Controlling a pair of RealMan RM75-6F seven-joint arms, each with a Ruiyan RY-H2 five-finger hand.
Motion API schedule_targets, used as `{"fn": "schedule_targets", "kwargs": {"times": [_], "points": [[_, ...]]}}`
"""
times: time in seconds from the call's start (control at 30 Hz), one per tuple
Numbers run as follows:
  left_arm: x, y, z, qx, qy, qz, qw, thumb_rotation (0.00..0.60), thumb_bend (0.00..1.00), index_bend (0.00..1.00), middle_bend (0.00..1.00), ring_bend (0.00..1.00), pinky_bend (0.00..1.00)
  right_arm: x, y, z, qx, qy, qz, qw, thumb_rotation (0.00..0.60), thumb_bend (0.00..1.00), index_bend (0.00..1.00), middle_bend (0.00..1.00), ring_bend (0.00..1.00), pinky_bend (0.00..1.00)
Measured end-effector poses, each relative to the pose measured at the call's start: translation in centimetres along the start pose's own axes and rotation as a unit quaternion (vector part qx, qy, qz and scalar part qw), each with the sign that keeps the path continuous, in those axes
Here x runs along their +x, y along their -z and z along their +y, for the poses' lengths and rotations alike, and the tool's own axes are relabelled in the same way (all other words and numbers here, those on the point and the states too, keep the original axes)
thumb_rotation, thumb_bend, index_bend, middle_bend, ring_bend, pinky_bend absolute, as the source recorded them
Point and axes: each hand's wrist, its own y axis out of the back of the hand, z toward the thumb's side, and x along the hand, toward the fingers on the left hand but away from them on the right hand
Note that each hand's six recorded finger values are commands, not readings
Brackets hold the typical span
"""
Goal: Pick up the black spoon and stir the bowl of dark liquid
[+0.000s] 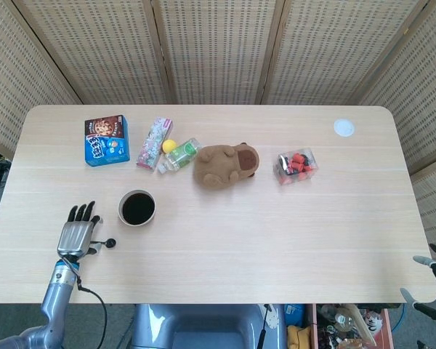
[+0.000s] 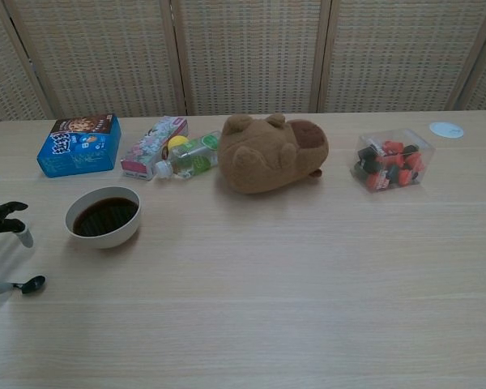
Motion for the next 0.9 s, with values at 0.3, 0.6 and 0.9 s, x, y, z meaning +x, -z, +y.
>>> {"fn": "schedule_targets", "kwargs": {"times": [0.3,0.6,0.9], "points": [[-0.39,0.39,-0.54,-0.008,0.009,0.001,0.9999,0.6,0.26,0.46,0.0,0.0,0.0,0.06,-0.09,0.02,0.001,0.0,0.001,1.0,0.6,0.3,0.35,0.21,0.1,0.24],[-0.43,0.59,-0.97,-0.015,0.014,0.005,0.9998,0.6,0.29,0.48,0.0,0.0,0.0,0.13,0.04,-0.17,0.001,-0.003,-0.002,1.0,0.6,0.3,0.35,0.21,0.1,0.24],[-0.06,0.29,-0.81,-0.023,0.012,0.004,0.9997,0.6,0.41,0.49,0.0,0.0,0.0,0.25,0.05,-0.43,0.001,-0.008,-0.005,1.0,0.6,0.3,0.35,0.21,0.1,0.24]]}}
